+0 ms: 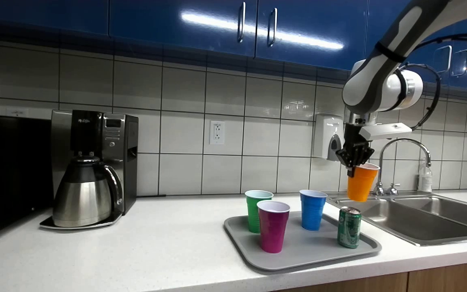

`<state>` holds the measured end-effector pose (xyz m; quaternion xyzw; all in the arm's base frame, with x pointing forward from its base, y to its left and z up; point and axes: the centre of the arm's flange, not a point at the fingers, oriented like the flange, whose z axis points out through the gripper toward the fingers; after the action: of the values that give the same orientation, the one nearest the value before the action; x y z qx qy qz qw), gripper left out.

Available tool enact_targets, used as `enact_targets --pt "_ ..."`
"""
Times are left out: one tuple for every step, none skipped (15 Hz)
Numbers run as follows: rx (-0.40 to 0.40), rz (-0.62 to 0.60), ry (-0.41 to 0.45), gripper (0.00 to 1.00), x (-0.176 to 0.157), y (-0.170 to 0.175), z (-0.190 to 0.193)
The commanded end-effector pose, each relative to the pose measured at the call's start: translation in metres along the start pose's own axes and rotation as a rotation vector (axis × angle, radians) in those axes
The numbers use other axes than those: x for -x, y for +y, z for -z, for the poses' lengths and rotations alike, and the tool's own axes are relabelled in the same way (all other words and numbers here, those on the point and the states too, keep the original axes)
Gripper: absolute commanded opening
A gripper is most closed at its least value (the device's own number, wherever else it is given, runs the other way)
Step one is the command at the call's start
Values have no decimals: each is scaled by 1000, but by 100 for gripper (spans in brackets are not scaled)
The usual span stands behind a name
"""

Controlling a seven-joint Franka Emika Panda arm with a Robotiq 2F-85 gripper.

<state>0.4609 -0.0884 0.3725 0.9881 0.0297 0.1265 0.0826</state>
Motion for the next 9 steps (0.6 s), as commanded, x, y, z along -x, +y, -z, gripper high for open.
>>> enact_targets --pt "-2 32 10 1 16 -22 25" --pt "-3 40 18 1 16 -27 28" --pt "-5 50 25 1 17 -30 30" --pt "-7 60 29 1 17 -36 32" --pt "-12 72 28 1 16 -41 33" --pt "-14 80 30 1 16 -45 35" --pt "-18 92 34 1 17 -50 36" --pt "-24 105 34 1 16 -55 38" --pt "-26 112 35 1 15 -61 39"
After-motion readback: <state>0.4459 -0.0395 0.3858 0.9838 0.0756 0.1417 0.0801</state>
